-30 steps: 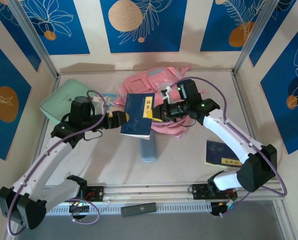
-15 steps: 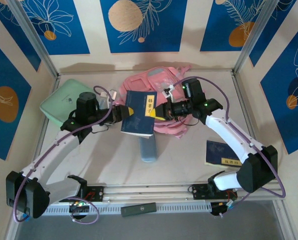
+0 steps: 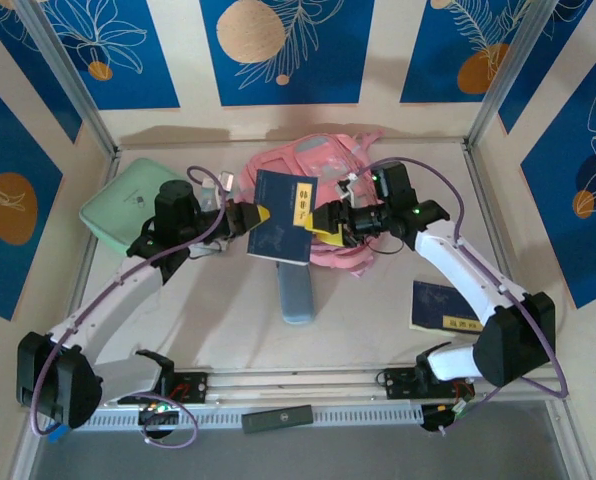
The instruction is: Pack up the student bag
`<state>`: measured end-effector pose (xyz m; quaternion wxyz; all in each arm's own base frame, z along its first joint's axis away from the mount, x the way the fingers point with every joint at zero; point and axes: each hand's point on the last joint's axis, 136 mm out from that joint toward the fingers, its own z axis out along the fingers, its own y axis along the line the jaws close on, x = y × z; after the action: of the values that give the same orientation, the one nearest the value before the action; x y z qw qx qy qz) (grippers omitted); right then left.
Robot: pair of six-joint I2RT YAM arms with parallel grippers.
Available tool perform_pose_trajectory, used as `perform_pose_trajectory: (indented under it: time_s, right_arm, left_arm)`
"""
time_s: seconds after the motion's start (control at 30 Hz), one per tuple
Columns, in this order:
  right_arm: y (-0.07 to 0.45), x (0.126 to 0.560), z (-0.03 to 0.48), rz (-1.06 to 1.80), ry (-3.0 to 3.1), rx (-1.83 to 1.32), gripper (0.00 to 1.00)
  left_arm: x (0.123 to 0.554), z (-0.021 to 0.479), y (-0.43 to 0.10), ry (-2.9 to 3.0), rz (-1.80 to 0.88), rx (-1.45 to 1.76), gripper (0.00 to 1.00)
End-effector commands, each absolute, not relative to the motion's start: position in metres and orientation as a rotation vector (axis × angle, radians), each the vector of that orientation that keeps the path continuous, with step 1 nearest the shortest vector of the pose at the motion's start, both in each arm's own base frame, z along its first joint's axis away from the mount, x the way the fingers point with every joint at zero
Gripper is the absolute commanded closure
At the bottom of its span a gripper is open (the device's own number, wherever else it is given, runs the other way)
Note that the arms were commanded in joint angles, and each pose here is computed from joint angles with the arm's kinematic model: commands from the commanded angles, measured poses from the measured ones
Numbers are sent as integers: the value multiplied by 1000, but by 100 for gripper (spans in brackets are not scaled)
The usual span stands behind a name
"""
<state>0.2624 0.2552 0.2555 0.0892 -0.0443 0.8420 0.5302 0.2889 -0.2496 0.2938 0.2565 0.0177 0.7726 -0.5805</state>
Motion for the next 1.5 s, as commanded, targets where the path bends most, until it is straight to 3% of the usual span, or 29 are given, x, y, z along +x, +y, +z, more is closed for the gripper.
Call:
perform_pose_trajectory:
  time_s: [0.0,0.2,0.47,0.87,1.33,1.37,1.4,1.47]
  right_arm:
    - [248,248,265,1621,2494,-122,20]
    - [255,244,268,1752,2457,-115,14]
    - [258,244,288,1860,2358,-154,18]
    - [251,249,296,1864,2281,-132,61]
    - [245,263,270,1770,2381,-25,99]
    - [243,264,270,1762,2381,-15,100]
    - [240,264,270,1750,2382,-4,100]
    - [234,264,271,1718,2383,12,100]
  left_arm:
    - [297,330,-260,1943,-1665,56,100]
    - [302,351,-280,1838,-1791,50,100]
    - [308,341,-282,1869,-1762,1,100]
    - [314,311,-274,2013,-1605,-71,100]
    - [309,316,-281,2010,-1585,-27,100]
    - [309,316,-281,2013,-1578,-22,99]
    - [309,316,-281,2019,-1571,-15,92]
    - [309,313,-280,2037,-1542,0,64]
